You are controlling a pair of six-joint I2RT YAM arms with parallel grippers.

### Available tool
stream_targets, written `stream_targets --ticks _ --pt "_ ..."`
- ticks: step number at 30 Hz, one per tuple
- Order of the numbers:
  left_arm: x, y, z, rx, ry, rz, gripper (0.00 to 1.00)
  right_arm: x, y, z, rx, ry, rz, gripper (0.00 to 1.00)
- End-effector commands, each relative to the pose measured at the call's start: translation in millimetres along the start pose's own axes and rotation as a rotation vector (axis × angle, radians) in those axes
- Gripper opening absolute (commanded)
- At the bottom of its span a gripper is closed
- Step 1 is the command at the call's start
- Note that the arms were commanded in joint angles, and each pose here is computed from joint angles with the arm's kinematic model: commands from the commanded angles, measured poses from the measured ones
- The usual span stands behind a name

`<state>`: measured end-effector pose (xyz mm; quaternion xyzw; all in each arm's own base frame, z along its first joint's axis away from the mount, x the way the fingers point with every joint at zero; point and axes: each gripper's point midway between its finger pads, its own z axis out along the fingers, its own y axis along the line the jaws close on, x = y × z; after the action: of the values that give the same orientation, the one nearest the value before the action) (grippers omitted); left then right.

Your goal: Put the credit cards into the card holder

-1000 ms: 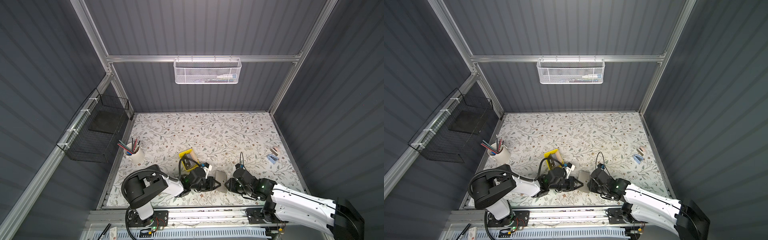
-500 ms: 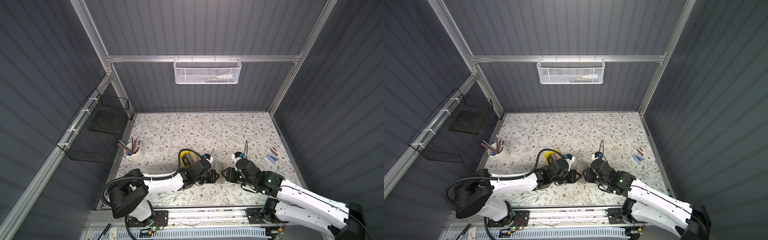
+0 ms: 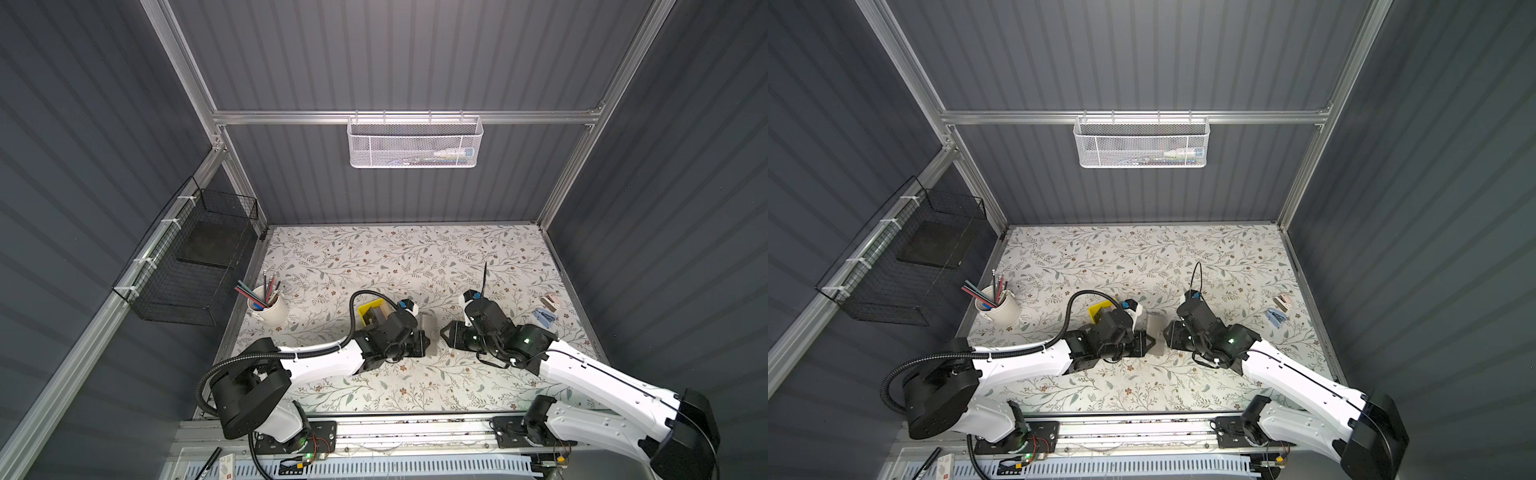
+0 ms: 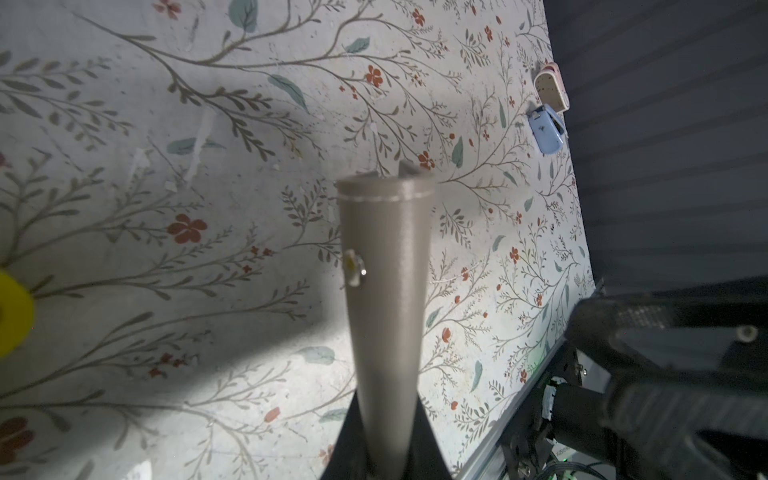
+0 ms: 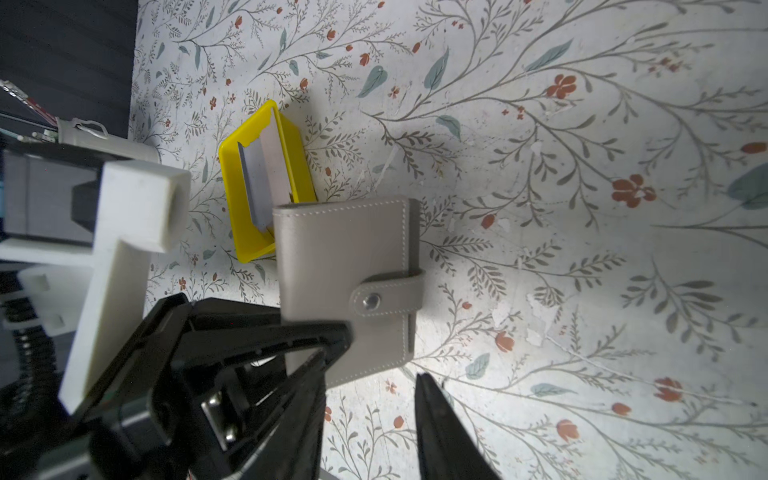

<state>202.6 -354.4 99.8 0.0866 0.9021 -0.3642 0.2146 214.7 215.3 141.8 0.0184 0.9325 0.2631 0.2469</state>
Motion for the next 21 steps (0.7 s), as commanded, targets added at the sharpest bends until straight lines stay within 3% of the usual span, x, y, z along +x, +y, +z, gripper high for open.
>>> stream_targets --ticks 1,10,21 --pt "-8.8 -12.8 -6.8 0.053 -0.023 0.051 0.14 1.2 5.5 3.4 -0.030 0.026 -0.033 0.37" --pt "-9.3 -14.9 0.7 0.048 0.001 0.067 0.14 -1.9 14.8 13.7 -0.063 0.035 -0.030 0.38" --pt "-7.5 -13.2 5.2 0.048 0.010 0.070 0.13 -0.8 8.3 38.8 0.018 0.105 -0.027 0.38"
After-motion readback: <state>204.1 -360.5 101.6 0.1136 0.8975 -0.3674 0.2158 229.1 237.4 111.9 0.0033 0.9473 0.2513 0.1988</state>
